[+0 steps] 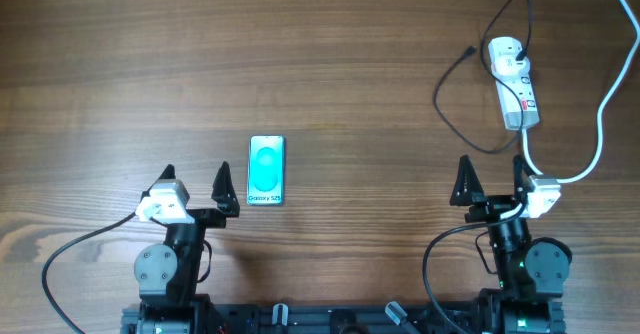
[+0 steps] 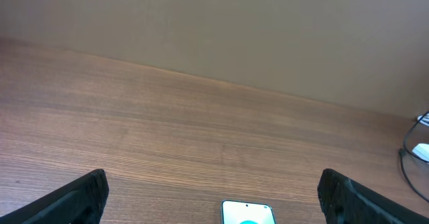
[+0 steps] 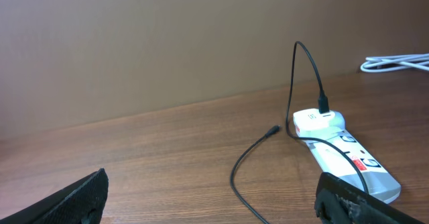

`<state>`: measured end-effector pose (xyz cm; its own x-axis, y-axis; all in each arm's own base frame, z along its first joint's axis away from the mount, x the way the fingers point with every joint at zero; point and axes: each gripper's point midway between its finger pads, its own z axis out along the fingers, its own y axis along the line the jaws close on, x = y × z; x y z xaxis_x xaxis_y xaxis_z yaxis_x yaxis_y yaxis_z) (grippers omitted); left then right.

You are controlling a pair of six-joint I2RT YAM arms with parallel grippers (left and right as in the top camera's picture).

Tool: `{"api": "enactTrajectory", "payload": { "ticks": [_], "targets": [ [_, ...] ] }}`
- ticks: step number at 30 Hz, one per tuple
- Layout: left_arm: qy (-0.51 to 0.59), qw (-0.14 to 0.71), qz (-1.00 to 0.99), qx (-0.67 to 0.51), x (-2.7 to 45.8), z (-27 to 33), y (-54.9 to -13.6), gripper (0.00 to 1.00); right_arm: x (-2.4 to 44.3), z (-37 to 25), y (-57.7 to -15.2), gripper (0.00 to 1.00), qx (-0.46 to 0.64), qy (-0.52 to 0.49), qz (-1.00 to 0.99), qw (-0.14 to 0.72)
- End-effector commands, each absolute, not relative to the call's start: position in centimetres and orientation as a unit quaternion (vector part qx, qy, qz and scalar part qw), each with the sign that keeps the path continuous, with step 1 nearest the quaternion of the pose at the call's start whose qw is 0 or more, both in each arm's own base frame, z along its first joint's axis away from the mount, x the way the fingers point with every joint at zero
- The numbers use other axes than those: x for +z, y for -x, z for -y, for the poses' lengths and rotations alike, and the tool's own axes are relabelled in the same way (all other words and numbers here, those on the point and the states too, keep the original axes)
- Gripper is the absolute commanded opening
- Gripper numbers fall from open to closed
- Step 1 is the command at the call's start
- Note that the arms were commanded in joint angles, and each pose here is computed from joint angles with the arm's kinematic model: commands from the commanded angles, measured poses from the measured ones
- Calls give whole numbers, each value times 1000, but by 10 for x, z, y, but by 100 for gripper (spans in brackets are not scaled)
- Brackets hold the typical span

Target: Plug charger to phone and switch on socket

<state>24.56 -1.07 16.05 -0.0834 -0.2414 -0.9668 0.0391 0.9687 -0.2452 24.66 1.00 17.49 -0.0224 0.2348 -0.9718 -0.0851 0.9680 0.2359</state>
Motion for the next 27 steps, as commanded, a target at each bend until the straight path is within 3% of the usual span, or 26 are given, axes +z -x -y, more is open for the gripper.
{"api": "enactTrajectory", "payload": {
  "ticks": [1,20,27],
  "targets": [
    [61,673,-730,-104,157,13,-246,100,178,-9,-246,100,113,-55,-701,702],
    [30,635,-759,-141,233,31,-233,100,178,-9,-246,100,113,-55,-701,702],
    [42,546,-825,-138,234,33,-259,100,178,-9,-246,100,113,-55,-701,702]
  ]
}}
